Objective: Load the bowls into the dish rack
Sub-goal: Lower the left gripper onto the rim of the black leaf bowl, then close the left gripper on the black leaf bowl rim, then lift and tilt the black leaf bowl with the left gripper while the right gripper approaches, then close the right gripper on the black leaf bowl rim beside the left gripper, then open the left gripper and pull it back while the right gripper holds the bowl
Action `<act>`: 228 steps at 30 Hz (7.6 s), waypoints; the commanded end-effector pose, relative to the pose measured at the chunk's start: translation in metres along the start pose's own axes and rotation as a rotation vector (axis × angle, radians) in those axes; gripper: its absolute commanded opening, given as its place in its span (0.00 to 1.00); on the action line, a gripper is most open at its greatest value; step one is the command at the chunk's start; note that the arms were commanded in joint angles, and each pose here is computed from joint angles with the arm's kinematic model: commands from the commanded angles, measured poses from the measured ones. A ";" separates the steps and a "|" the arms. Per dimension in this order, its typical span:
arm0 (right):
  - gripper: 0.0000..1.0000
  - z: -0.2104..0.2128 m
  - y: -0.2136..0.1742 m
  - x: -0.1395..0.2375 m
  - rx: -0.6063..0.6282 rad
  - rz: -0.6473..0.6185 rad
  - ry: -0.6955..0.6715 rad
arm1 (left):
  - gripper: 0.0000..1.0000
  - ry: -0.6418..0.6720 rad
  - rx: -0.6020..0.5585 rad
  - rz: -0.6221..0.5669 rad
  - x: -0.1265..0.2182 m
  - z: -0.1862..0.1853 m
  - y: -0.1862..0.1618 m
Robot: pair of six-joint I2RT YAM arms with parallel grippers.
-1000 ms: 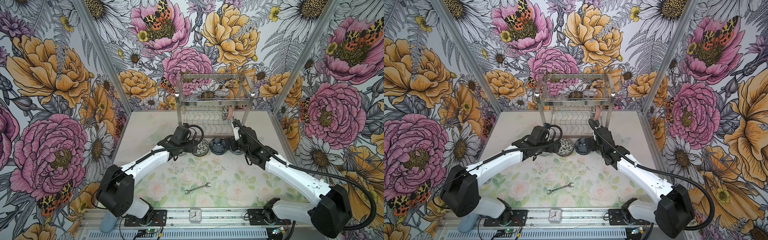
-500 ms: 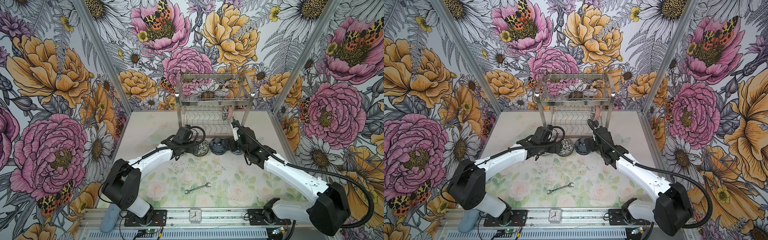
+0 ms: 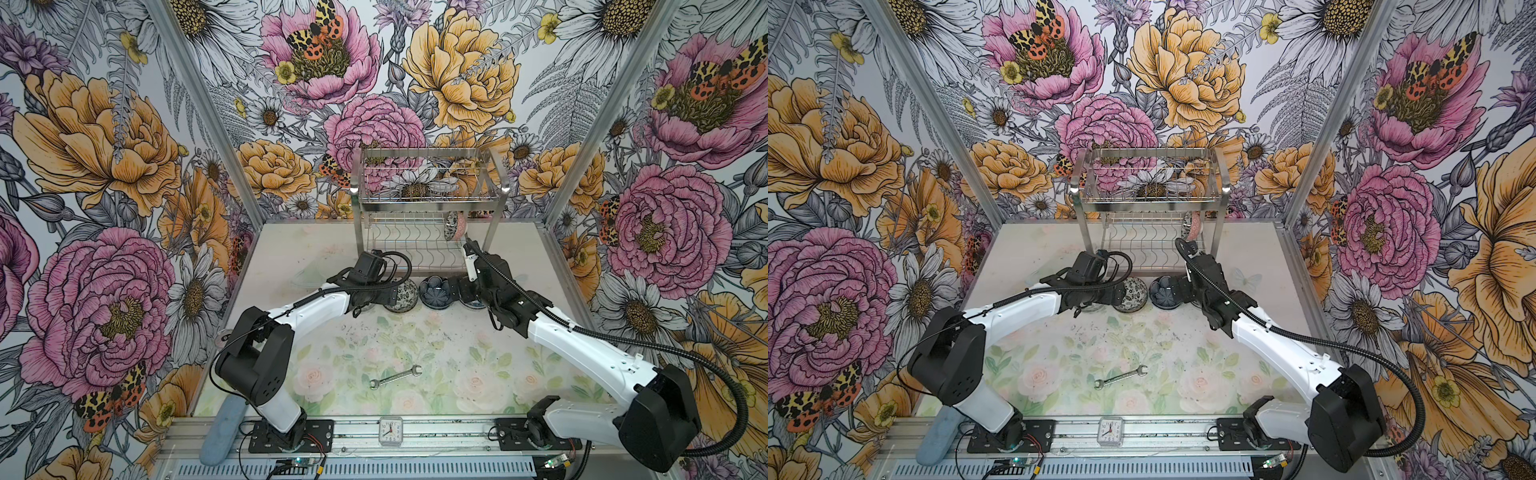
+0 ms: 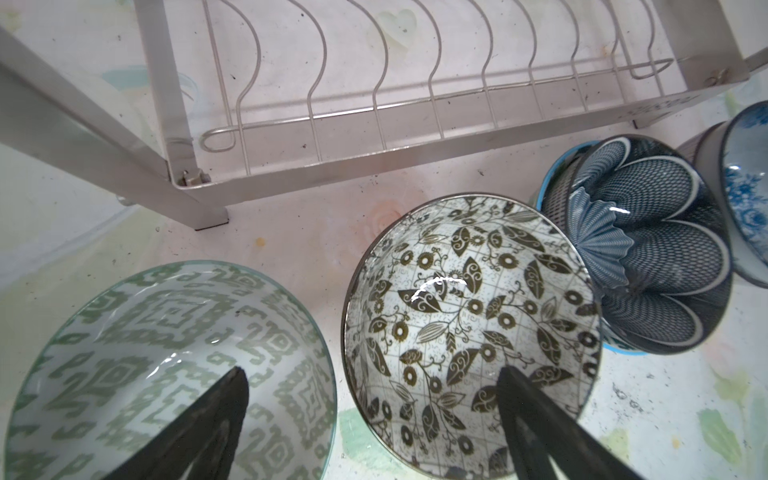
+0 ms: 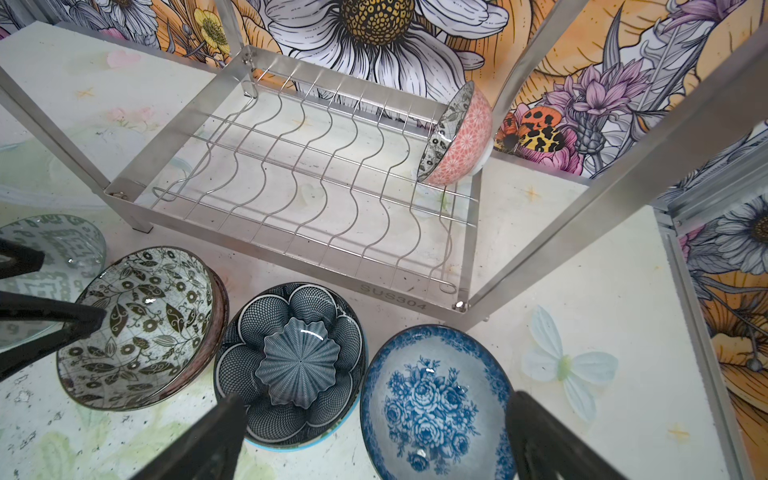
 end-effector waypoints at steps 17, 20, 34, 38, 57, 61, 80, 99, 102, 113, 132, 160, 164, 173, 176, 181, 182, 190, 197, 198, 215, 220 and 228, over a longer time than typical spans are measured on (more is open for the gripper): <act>0.99 -0.010 0.006 0.013 -0.038 -0.043 -0.028 | 0.56 -0.010 -0.044 -0.023 -0.025 -0.005 0.025; 0.99 -0.009 0.005 0.012 -0.035 -0.040 -0.028 | 0.47 -0.007 -0.044 -0.016 -0.029 -0.004 0.024; 0.99 -0.010 0.005 0.014 -0.032 -0.044 -0.033 | 0.28 0.005 -0.050 -0.004 -0.034 -0.003 0.021; 0.99 -0.011 0.004 0.013 -0.035 -0.040 -0.037 | 0.25 0.006 -0.048 -0.005 -0.034 -0.002 0.021; 0.99 -0.012 -0.003 0.013 -0.035 -0.027 -0.048 | 0.16 0.020 -0.041 -0.023 -0.020 0.003 0.021; 0.99 -0.013 -0.005 0.012 -0.036 -0.019 -0.052 | 0.12 0.022 -0.040 -0.027 -0.017 0.004 0.022; 0.99 -0.014 -0.009 0.011 -0.042 -0.010 -0.055 | 0.44 0.013 -0.036 -0.032 -0.008 0.002 0.026; 0.99 -0.015 -0.011 0.010 -0.045 -0.005 -0.058 | 0.30 -0.002 -0.032 0.021 -0.024 -0.003 0.016; 0.99 -0.014 -0.011 0.009 -0.045 -0.006 -0.055 | 0.30 0.000 -0.032 0.035 -0.028 -0.003 0.014; 0.99 -0.016 -0.010 0.010 -0.045 -0.006 -0.060 | 0.12 0.008 -0.038 0.046 -0.029 -0.006 0.015; 0.99 -0.016 -0.012 0.010 -0.047 -0.005 -0.060 | 0.00 -0.037 -0.031 -0.035 0.004 -0.018 0.036; 1.00 -0.004 0.020 0.041 -0.146 -0.132 0.150 | 0.00 -0.353 0.168 -0.325 0.065 -0.047 0.056; 1.00 0.002 0.033 0.044 -0.182 -0.167 0.196 | 0.00 -0.373 0.169 -0.333 0.062 -0.055 0.056; 0.96 0.022 0.053 0.021 -0.260 -0.157 0.269 | 0.00 -0.408 0.161 -0.321 0.053 -0.073 0.056; 0.93 0.027 0.057 0.008 -0.303 -0.139 0.280 | 0.00 -0.413 0.155 -0.314 0.051 -0.076 0.055; 0.84 0.035 0.059 -0.011 -0.336 -0.092 0.269 | 0.00 -0.425 0.155 -0.313 0.052 -0.079 0.055; 0.81 0.036 0.059 -0.014 -0.344 -0.084 0.265 | 0.00 -0.425 0.156 -0.314 0.053 -0.079 0.055; 0.63 0.056 0.054 -0.026 -0.350 -0.038 0.268 | 0.00 -0.442 0.151 -0.319 0.055 -0.082 0.059; 0.33 0.065 0.049 -0.036 -0.355 -0.007 0.248 | 0.00 -0.460 0.144 -0.316 0.058 -0.086 0.058; 0.27 0.065 0.049 -0.037 -0.353 -0.006 0.242 | 0.00 -0.459 0.145 -0.318 0.059 -0.086 0.059; 0.00 0.044 0.056 -0.016 -0.266 -0.082 0.104 | 0.30 -0.357 0.052 -0.311 0.074 -0.078 0.058; 0.00 0.039 0.056 -0.014 -0.238 -0.090 0.062 | 0.87 -0.323 0.007 -0.298 0.084 -0.078 0.061; 0.00 0.028 0.053 -0.012 -0.191 -0.085 -0.031 | 0.99 -0.245 -0.084 -0.220 0.112 -0.066 0.064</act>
Point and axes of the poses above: each gripper's point midway between its finger pads, its own x axis back along the fingers, its own z axis along the line the jaws close on, y = z × x, the point moved 7 cm from there along x, back along the fingers, and after that the axes turned 12 degrees about x, right-handed, at the moved point
